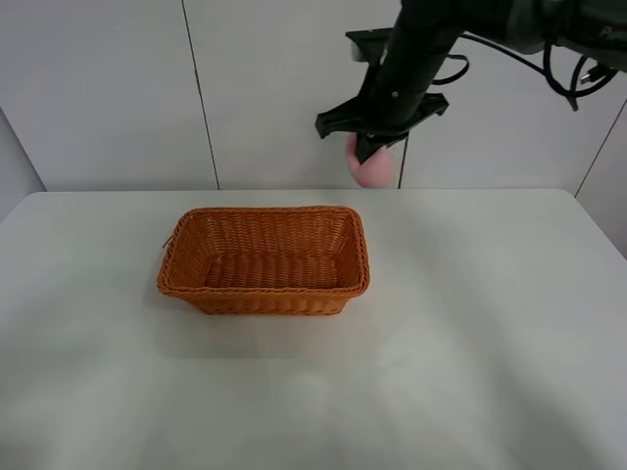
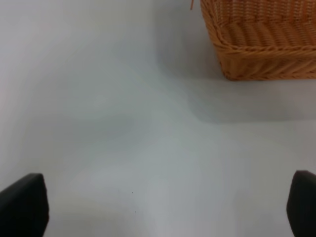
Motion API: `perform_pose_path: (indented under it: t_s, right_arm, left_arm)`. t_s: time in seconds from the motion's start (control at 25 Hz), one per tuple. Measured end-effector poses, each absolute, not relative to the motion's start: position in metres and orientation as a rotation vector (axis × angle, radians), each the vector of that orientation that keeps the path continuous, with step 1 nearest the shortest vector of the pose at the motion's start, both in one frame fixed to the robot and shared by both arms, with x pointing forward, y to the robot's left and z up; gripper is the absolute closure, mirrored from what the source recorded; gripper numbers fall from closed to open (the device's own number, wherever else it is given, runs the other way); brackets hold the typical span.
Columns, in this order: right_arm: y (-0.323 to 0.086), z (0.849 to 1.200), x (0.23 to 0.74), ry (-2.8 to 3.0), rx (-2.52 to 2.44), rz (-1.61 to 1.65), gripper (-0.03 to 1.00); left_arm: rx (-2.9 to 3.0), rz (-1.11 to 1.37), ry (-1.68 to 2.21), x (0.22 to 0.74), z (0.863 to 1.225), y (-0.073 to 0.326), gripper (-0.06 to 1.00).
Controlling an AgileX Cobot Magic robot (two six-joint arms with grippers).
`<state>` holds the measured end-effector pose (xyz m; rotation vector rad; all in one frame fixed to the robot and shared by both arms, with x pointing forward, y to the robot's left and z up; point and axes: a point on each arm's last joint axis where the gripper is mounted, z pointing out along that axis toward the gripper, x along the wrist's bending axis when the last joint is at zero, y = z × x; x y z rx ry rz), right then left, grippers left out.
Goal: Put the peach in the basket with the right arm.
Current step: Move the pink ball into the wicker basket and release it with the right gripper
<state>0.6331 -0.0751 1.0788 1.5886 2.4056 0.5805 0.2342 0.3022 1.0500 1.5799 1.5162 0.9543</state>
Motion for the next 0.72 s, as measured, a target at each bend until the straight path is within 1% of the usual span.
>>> perform_pose_path:
  t_s: [0.12, 0.28, 0.4, 0.48, 0.52, 0.6, 0.64, 0.72]
  right_arm:
    - [-0.035, 1.064, 0.620, 2.475, 1.491, 0.615, 0.97]
    - [0.009, 1.030, 0.613, 2.533, 1.388, 0.660, 0.97]
    - [0.028, 0.998, 0.617, 2.540, 1.345, 0.680, 0.97]
    - [0.033, 0.978, 0.622, 2.546, 1.344, 0.669, 0.94]
    - [0.034, 0.971, 0.623, 2.546, 1.346, 0.662, 0.90]
    - [0.035, 0.957, 0.625, 2.557, 1.358, 0.630, 0.80]
    - [0.035, 0.954, 0.626, 2.560, 1.362, 0.622, 0.72]
    - [0.035, 0.949, 0.626, 2.567, 1.365, 0.605, 0.52]
  left_arm:
    - [1.580, 0.954, 1.516, 0.234, 1.050, 0.302, -0.05]
    - [1.580, 0.954, 1.516, 0.234, 1.050, 0.302, -0.05]
    - [1.580, 0.954, 1.516, 0.234, 1.050, 0.302, -0.05]
    - [1.580, 0.954, 1.516, 0.234, 1.050, 0.302, -0.05]
    - [1.580, 0.954, 1.516, 0.234, 1.050, 0.302, -0.05]
    - [1.580, 0.954, 1.516, 0.234, 1.050, 0.302, -0.05]
    - [1.580, 0.954, 1.516, 0.234, 1.050, 0.302, -0.05]
    - [1.580, 0.954, 1.516, 0.234, 1.050, 0.302, -0.05]
